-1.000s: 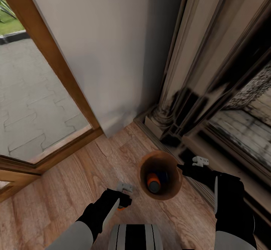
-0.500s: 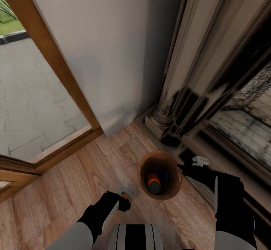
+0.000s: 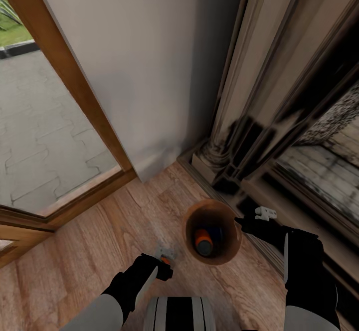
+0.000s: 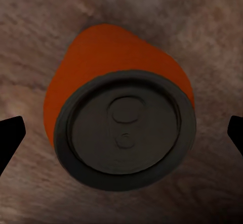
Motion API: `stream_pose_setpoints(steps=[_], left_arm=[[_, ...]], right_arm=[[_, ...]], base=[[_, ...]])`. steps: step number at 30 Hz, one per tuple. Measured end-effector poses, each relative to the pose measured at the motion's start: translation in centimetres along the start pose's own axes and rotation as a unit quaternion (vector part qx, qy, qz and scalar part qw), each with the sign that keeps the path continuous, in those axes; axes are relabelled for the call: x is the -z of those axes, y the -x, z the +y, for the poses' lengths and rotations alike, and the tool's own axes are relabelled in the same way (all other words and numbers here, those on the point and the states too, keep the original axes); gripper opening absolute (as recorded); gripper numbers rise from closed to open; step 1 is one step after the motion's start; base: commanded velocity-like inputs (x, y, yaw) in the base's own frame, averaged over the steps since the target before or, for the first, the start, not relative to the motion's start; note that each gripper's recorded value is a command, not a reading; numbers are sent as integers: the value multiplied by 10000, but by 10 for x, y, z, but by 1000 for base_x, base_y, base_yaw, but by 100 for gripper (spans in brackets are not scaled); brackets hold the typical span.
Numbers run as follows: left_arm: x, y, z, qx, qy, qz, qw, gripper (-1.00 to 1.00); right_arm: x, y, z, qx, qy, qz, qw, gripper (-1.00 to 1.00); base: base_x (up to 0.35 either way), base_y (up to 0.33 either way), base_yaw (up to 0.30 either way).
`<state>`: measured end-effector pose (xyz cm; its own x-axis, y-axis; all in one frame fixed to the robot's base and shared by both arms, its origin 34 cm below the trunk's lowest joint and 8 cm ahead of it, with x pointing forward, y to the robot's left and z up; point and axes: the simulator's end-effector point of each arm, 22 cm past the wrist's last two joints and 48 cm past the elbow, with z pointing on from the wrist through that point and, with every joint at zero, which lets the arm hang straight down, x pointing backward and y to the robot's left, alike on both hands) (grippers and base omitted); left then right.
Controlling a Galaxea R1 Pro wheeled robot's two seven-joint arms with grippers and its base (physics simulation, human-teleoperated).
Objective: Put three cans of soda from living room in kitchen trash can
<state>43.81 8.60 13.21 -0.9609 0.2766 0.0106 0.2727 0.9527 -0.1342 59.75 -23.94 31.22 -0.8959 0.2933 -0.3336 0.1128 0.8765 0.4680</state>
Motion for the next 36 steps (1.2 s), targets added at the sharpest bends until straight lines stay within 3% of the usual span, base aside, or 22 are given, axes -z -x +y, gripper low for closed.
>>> stream_pose_setpoints(steps=[7, 21, 22, 33, 36], left_arm=[[-3, -9, 1, -5, 10, 94, 10000, 100], [-7, -2, 6, -2, 59, -69, 10000, 100], [-8, -2, 6, 1, 57, -80, 10000, -100], [-8, 0, 6, 22, 52, -120, 9999, -100], [-5, 10, 6, 13, 59, -289, 9996, -100]], right_arm=[[0, -1, 0, 0, -3, 5, 10000, -100], [0, 0, 0, 3, -4, 0, 10000, -100], [0, 0, 0, 2, -4, 0, 10000, -100], [0, 0, 0, 3, -1, -2, 10000, -100], [0, 0, 0, 0, -2, 4, 10000, -100]], base=[[0, 0, 0], [0, 0, 0], [0, 0, 0], [0, 0, 0], [0, 0, 0]])
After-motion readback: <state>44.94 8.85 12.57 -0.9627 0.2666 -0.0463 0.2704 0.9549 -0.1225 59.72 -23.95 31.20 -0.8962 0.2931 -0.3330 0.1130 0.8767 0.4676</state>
